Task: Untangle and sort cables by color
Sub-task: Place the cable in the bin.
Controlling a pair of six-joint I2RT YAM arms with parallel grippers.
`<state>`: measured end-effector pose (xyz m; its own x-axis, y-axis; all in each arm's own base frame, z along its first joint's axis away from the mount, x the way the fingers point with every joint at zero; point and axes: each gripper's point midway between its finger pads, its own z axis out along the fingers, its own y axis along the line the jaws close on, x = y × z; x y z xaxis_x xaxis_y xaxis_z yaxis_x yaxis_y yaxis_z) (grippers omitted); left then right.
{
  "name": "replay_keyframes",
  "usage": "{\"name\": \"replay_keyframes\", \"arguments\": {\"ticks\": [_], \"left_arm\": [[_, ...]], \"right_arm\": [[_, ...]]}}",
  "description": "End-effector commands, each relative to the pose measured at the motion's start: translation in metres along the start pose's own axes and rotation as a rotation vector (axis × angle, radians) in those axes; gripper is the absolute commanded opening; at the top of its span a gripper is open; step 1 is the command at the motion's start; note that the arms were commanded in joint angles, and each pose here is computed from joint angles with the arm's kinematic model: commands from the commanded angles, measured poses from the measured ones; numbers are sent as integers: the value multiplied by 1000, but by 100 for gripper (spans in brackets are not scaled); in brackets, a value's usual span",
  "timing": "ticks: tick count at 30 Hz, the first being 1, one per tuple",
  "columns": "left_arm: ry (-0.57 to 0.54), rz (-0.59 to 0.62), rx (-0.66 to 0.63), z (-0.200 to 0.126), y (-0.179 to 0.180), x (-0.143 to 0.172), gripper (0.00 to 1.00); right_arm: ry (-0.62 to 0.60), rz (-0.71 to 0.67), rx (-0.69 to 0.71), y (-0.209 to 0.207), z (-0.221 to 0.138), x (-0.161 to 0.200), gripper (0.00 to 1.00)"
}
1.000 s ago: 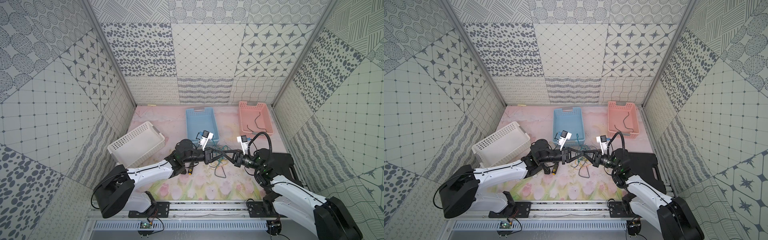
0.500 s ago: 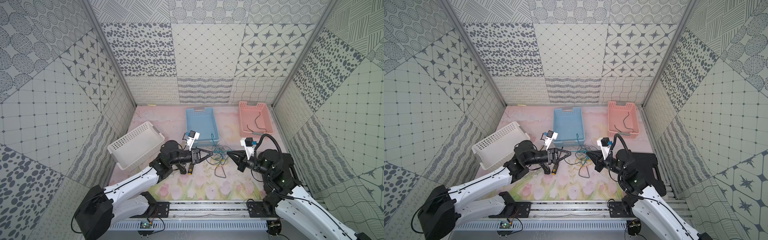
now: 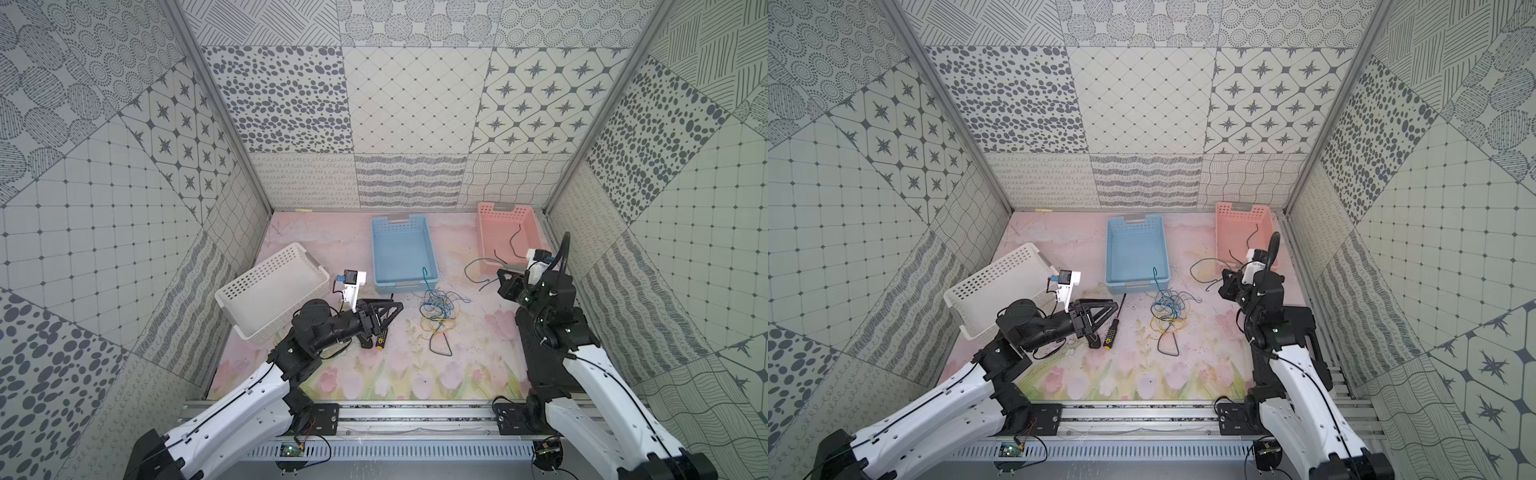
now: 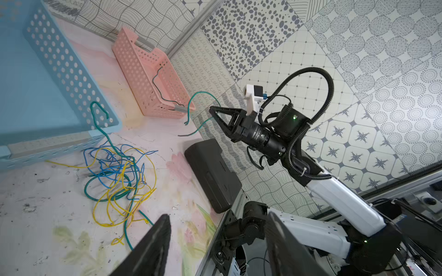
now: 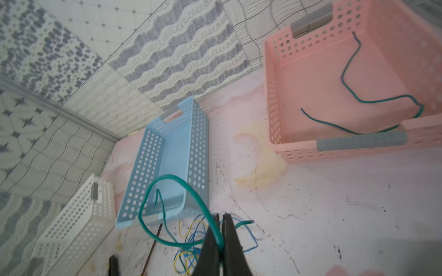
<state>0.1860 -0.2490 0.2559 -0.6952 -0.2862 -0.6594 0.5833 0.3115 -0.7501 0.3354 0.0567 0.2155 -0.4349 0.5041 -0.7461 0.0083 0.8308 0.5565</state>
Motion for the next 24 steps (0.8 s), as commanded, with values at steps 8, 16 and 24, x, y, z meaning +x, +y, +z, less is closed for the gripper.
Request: {"name": "replay_keyframes", "arguments": {"ticks": [8,16,24], "left_arm": [[-17,6,3,7,35,24,65],[-12,8,-9,5,43,31,66],[-10,-8,-12,3,44,33,66]], "right_arm": [[-242,344,248,-53,64,-125,0],[-286,452,295,-86,82,-154,4],[-133,410,487,-124,119,-137,66]]}}
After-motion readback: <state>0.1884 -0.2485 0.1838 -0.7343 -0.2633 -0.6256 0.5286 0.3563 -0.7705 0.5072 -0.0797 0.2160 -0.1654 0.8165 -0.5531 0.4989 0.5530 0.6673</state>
